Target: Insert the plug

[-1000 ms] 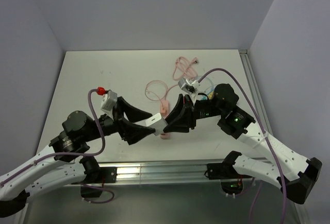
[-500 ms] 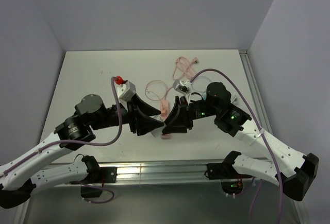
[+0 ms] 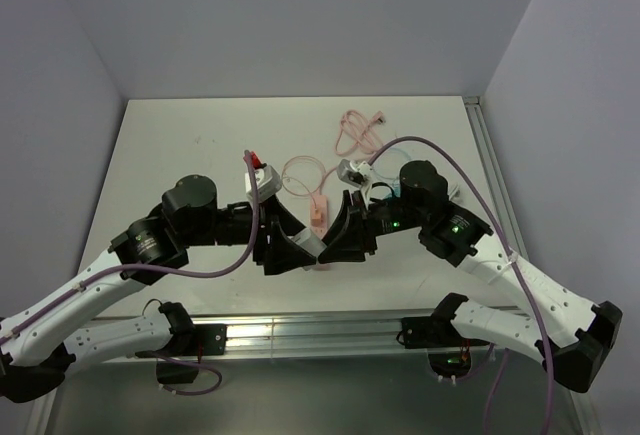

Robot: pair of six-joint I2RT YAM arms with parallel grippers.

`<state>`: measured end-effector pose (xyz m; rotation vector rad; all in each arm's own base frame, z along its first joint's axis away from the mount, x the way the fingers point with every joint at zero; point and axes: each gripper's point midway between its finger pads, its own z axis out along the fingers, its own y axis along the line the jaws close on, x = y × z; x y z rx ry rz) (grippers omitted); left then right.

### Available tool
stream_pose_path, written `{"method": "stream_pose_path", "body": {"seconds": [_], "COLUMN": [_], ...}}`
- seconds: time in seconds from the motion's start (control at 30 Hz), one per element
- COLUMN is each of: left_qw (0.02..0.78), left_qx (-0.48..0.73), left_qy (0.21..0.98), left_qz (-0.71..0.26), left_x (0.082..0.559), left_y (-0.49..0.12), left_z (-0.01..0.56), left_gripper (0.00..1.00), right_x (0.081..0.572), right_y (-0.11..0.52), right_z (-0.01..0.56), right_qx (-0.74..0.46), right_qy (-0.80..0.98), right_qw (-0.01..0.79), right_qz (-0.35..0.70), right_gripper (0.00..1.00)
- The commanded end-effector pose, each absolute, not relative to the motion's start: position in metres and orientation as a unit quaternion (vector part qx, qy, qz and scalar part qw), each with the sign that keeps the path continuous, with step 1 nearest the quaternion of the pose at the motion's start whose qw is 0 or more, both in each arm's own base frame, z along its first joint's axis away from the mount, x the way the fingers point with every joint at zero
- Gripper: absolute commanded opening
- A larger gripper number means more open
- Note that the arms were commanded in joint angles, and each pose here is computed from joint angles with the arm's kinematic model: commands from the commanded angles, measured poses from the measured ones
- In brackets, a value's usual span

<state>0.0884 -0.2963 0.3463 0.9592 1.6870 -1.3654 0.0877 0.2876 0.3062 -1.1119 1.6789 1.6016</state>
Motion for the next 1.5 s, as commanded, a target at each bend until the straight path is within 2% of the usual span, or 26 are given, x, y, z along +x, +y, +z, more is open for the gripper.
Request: {"method": "stream_pose_path", "body": {"seconds": [0.0,0.07,0.1,0.13,0.17,0.33,0.4,0.43,0.47,0.5,0.53,0.63,0.77,0.9,1.03,1.23,1.37,1.47], "left_qw": [0.378,0.381,0.379,0.371,0.369,0.362,0.356,0.356,0.351,0.359,0.375,0.431,0.473,0.445,0.461,0.523,0.537,0.520], "left_qx": [0.379,0.375,0.375,0.377,0.381,0.380,0.378,0.379,0.379,0.371,0.366,0.353,0.389,0.443,0.512,0.543,0.541,0.558], "left_qy": [0.654,0.650,0.651,0.656,0.655,0.660,0.669,0.673,0.684,0.698,0.707,0.719,0.711,0.731,0.691,0.629,0.615,0.608], "left_qz": [-0.534,-0.540,-0.540,-0.538,-0.539,-0.538,-0.532,-0.526,-0.516,-0.496,-0.474,-0.416,-0.345,-0.265,-0.220,-0.187,-0.200,-0.219], "left_x": [0.085,0.085,0.085,0.085,0.084,0.085,0.088,0.091,0.093,0.103,0.112,0.137,0.162,0.192,0.207,0.234,0.246,0.243], "left_y": [-0.291,-0.291,-0.291,-0.292,-0.293,-0.295,-0.296,-0.298,-0.297,-0.297,-0.294,-0.284,-0.278,-0.282,-0.283,-0.290,-0.291,-0.299], "left_z": [0.354,0.355,0.354,0.350,0.351,0.350,0.346,0.345,0.339,0.333,0.329,0.316,0.290,0.240,0.207,0.209,0.211,0.202], "left_gripper": [0.78,0.79,0.76,0.72,0.63,0.45,0.01,0.00,0.00,0.00,0.00,0.00,0.00,0.00,0.00,0.00,0.00,0.00], "right_x": [0.081,0.082,0.082,0.081,0.082,0.080,0.081,0.085,0.091,0.097,0.117,0.150,0.197,0.216,0.212,0.202,0.204,0.205], "right_y": [0.284,0.284,0.284,0.283,0.283,0.283,0.284,0.285,0.286,0.286,0.286,0.276,0.251,0.228,0.227,0.227,0.221,0.217], "right_z": [0.343,0.344,0.345,0.346,0.346,0.347,0.349,0.349,0.347,0.349,0.336,0.314,0.279,0.238,0.215,0.197,0.191,0.191], "right_qx": [-0.439,-0.437,-0.436,-0.436,-0.437,-0.442,-0.441,-0.435,-0.426,-0.419,-0.390,-0.329,-0.220,-0.149,-0.130,-0.135,-0.138,-0.140], "right_qy": [0.577,0.576,0.576,0.576,0.576,0.572,0.571,0.577,0.588,0.598,0.641,0.717,0.802,0.855,0.859,0.853,0.856,0.854], "right_qw": [0.326,0.330,0.333,0.334,0.334,0.329,0.334,0.340,0.345,0.357,0.370,0.383,0.396,0.381,0.364,0.356,0.362,0.367], "right_qz": [0.607,0.606,0.606,0.605,0.605,0.607,0.607,0.602,0.594,0.583,0.548,0.481,0.388,0.319,0.336,0.357,0.342,0.340], "right_gripper": [0.00,0.00,0.00,0.00,0.00,0.00,0.00,0.00,0.12,0.30,0.59,0.95,1.00,1.00,1.00,1.00,1.00,1.00]}}
